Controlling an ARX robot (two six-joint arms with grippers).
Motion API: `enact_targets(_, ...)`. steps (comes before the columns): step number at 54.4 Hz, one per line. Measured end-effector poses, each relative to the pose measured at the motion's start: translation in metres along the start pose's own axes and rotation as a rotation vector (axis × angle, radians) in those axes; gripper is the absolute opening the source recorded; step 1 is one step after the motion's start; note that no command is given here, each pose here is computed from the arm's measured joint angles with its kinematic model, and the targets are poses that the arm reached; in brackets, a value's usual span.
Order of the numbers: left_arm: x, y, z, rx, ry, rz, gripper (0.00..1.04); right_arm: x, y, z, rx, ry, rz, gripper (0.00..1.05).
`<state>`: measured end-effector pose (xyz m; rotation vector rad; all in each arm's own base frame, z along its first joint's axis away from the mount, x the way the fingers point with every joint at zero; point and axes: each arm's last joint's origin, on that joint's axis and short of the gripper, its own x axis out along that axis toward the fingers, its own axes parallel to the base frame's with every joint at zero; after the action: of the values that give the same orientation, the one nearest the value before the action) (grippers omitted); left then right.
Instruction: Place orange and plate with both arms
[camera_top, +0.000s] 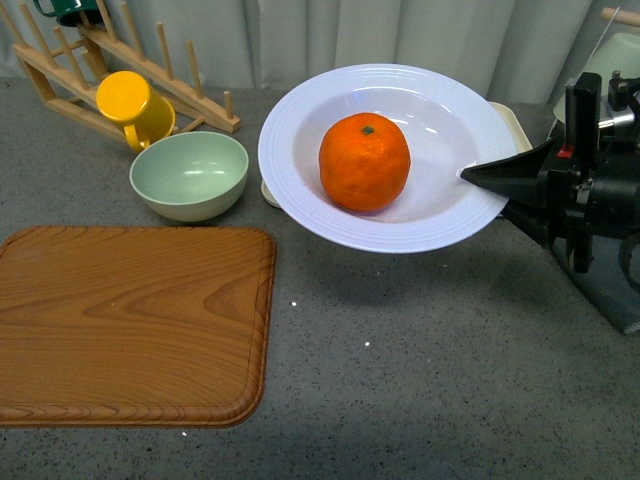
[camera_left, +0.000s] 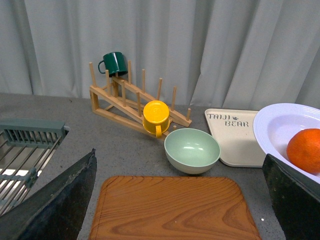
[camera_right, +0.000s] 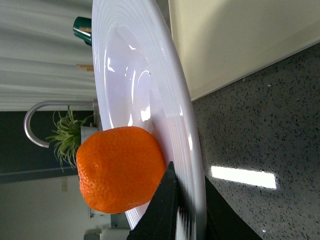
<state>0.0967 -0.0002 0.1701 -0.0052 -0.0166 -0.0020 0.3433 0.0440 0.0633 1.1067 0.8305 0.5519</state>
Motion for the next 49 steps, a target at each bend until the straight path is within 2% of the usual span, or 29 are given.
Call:
enact_targets(8,0.0,0.0,0.0,0.0,0.0,0.0,0.98,0.014,-0.005,0.001,0.055,-0.037,0.002,0.03)
enact_targets(18,0.0,0.0,0.0,0.0,0.0,0.0,0.98,0.031,-0.004,0.015,0.09,-0.14,0.006,0.03)
enact_targets(37,0.0,0.0,0.0,0.0,0.0,0.0,0.98,0.061,-0.01,0.032,0.126,-0.333,-0.126,0.03)
enact_targets(49,0.0,0.0,0.0,0.0,0.0,0.0,0.98,0.082,-0.019,0.03,0.167,-0.354,-0.158,0.03)
